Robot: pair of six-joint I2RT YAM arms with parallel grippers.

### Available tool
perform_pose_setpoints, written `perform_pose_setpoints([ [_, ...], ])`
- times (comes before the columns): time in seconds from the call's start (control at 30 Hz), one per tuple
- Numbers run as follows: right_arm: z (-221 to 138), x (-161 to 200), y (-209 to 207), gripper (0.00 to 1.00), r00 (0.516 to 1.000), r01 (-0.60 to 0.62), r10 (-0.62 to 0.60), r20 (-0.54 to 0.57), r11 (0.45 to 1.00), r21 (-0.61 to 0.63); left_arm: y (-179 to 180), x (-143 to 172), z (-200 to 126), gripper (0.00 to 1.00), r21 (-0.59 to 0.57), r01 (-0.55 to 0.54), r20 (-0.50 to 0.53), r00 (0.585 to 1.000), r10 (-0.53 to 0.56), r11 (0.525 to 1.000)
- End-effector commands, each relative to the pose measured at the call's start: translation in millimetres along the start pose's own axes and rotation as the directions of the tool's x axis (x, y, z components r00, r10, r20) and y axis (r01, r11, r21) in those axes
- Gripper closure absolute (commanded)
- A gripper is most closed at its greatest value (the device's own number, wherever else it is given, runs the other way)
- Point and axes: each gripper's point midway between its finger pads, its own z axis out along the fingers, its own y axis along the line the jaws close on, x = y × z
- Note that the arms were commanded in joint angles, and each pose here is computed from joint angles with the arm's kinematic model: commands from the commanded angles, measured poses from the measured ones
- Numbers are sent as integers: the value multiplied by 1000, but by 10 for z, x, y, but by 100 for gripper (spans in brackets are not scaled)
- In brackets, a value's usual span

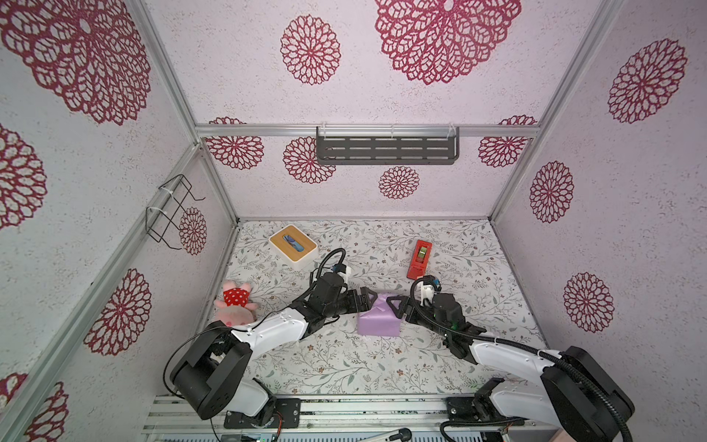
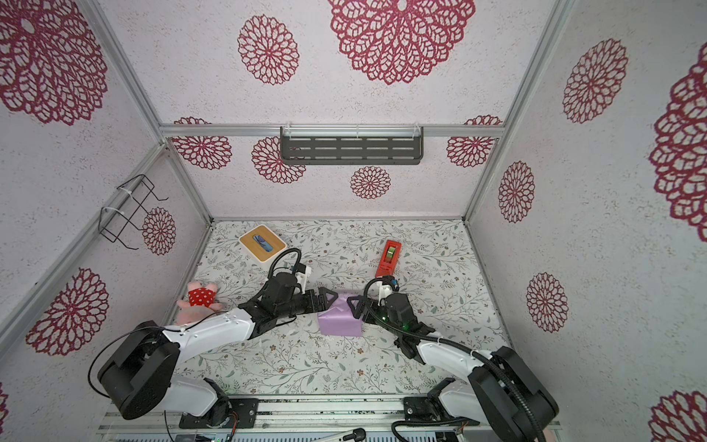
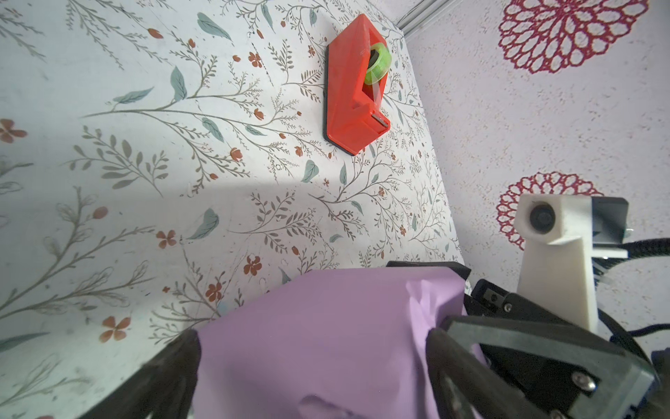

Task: Wrap a gift box in wrapping paper
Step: Fold the wrapping paper for the gift box.

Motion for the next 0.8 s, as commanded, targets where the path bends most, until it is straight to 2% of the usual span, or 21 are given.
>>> perform_pose_setpoints([
  [0.0, -31, 235, -276, 14, 998, 5, 0, -58, 995, 95, 62, 40, -1, 1, 10, 84, -5, 996, -84, 996],
  [0.1, -32, 232, -284, 14, 998, 8, -3, -55, 995, 96, 163, 81, -10, 1, 13, 143, -15, 990, -143, 990],
  [0.33, -18, 219, -258, 14, 999, 11, -6, -53, 996, 89, 475, 329, -48, 2, -68, 169, -52, 984, -173, 983],
  [0.43, -13, 83, -95, 11, 1000, 5, -4, -29, 998, 56, 493, 415, -23, 3, -77, 157, -77, 984, -163, 985],
  [0.6, -32, -231, 125, 8, 997, -70, 70, 34, 998, -5, 511, 456, -25, 3, -96, 127, -85, 987, -135, 987],
  [0.77, 46, -250, -12, 9, 994, -106, 106, 7, 993, 51, 507, 450, -25, 3, -104, 109, -88, 989, -118, 989],
])
